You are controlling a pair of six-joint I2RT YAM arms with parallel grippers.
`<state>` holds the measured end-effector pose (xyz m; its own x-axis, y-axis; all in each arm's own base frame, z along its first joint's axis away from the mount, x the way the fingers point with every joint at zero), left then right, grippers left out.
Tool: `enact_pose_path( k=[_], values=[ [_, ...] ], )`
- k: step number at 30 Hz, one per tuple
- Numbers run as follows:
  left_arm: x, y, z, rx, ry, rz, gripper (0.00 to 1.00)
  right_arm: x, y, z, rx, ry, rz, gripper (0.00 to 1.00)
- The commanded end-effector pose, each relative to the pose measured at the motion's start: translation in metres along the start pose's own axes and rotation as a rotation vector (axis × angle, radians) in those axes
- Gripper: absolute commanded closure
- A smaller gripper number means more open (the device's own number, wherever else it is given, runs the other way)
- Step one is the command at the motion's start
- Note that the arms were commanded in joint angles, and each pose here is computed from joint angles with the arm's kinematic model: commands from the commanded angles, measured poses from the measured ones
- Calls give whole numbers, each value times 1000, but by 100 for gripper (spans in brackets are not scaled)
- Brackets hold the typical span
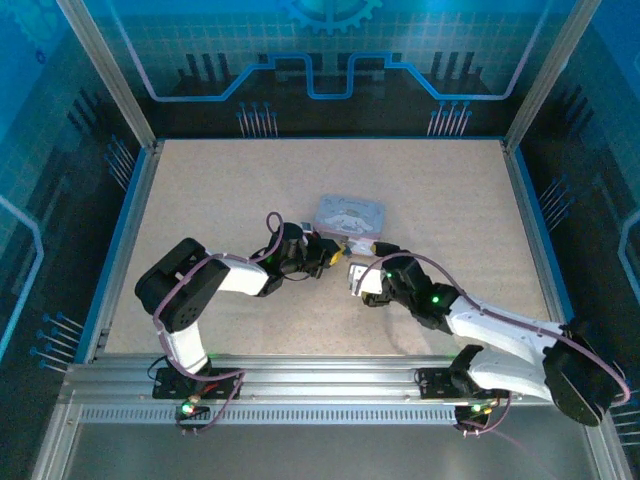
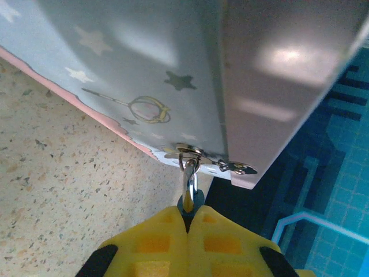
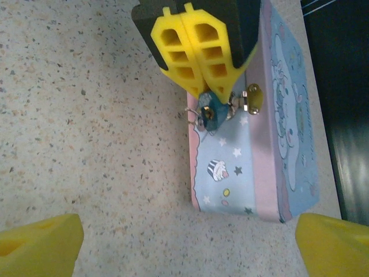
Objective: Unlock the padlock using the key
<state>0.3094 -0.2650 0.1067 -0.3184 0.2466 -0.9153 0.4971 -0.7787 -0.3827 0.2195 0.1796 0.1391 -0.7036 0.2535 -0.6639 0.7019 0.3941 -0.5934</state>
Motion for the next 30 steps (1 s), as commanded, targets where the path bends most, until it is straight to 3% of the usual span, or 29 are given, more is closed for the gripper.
enact_pose_path(
  k=[1,4,22,30],
  values=[
    [-19,-1,3,-2,-10,72,100,-6,7,-19,-94,-9,28,5],
    [-19,-1,3,-2,-11,73,100,-8,14,-24,-109,6,31,9],
    [-21,-1,3,-3,-17,82,100,-17,29,-31,-91,40,28,52],
    [-21,-2,3,-3,-18,85,100,-19,34,-34,-82,38,28,63]
  ],
)
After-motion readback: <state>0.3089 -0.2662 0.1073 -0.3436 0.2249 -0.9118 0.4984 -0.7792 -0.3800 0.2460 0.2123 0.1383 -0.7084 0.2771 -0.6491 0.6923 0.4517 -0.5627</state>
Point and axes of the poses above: each hand's point on the last joint's axis, 136 mm out from that joint toward the fingers, its own y axis out along the fingers, its own x axis along the line the jaws close on, z = x × y, the point moved 6 cm from there along -y, back along the fingers, and after that the axes turned 2 degrees about y, right-handed, at the moved point
